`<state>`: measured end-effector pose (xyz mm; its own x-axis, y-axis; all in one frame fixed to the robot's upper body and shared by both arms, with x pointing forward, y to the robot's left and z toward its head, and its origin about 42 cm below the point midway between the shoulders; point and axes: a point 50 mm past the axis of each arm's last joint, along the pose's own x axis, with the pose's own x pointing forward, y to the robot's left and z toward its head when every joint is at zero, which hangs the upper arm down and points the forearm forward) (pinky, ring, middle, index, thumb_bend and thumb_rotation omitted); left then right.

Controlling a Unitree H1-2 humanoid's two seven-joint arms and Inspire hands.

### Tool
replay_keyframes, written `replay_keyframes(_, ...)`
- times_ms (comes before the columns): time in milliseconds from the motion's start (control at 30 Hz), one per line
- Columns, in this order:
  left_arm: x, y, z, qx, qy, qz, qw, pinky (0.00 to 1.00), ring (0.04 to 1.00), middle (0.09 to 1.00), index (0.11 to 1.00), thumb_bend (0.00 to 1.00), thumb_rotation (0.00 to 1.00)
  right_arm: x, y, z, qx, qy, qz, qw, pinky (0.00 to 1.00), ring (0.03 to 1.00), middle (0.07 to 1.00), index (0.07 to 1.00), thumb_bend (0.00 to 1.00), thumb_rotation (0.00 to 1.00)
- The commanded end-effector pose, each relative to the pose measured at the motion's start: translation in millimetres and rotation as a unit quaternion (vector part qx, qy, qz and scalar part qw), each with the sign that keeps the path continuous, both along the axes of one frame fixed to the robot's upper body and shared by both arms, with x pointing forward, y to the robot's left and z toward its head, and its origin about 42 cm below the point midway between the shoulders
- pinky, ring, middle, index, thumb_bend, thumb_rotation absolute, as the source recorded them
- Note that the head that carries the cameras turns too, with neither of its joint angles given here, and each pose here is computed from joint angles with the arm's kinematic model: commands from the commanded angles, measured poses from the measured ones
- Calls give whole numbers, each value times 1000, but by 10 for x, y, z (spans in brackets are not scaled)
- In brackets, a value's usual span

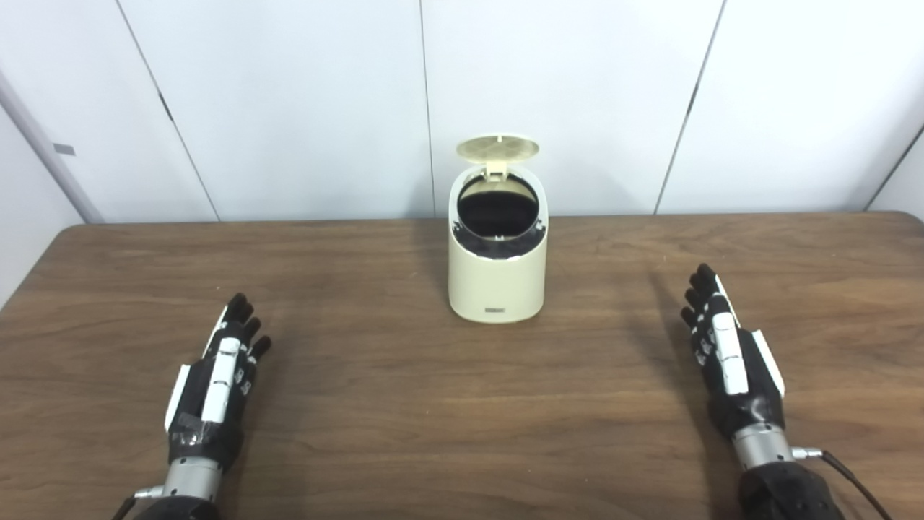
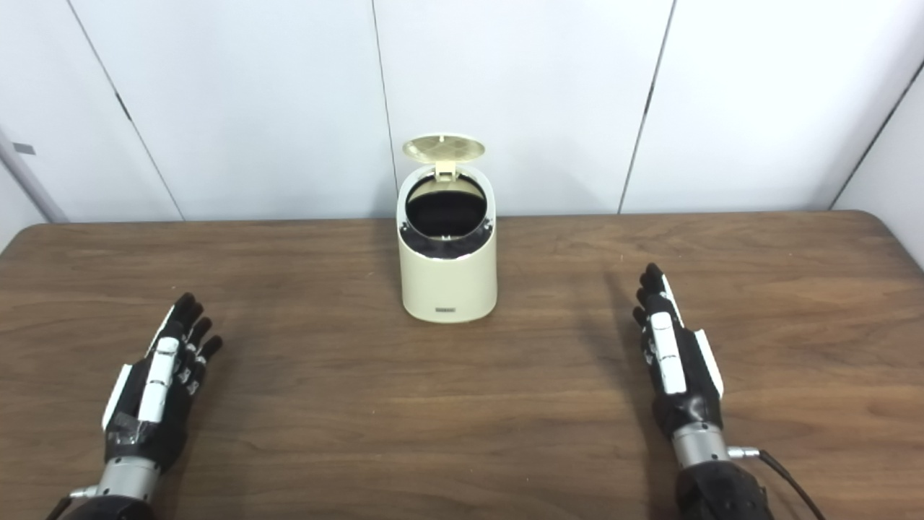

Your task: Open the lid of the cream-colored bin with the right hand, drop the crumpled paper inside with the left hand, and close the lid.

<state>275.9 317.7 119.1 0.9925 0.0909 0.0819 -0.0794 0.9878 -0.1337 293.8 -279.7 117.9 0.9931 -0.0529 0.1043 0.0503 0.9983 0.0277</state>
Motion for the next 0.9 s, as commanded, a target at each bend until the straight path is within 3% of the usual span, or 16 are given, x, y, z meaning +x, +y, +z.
replay_keyframes(0, 33, 46, 87, 8, -30, -7, 1000, 1000, 1000, 1000, 1000, 524, 793, -166, 11, -183, 14, 23, -10, 1000, 1000, 1000, 1000, 995, 459, 950)
replay_keyframes(333, 19, 38, 88, 19, -29, -3, 999, 1000, 1000, 1000, 1000, 491, 829, -161, 17, -112, 0, 9, -13, 1000, 1000, 1000, 1000, 985, 475, 953)
replay_keyframes(633, 17, 22, 57, 25, -28, -9, 999, 1000, 1000, 1000, 1000, 497, 823, 33, 95, 222, -61, -37, 0, 997, 1000, 987, 975, 972, 540, 971)
replay_keyframes(767, 17, 7, 40, 24, -25, -2, 999, 1000, 1000, 1000, 1000, 508, 820, 150, 181, 409, -100, -56, 4, 993, 1000, 965, 954, 958, 644, 991)
replay_keyframes(867, 10, -4, 27, 26, -25, -2, 999, 1000, 1000, 1000, 1000, 504, 822, 235, 235, 550, -141, -67, 8, 988, 953, 956, 946, 936, 623, 1000)
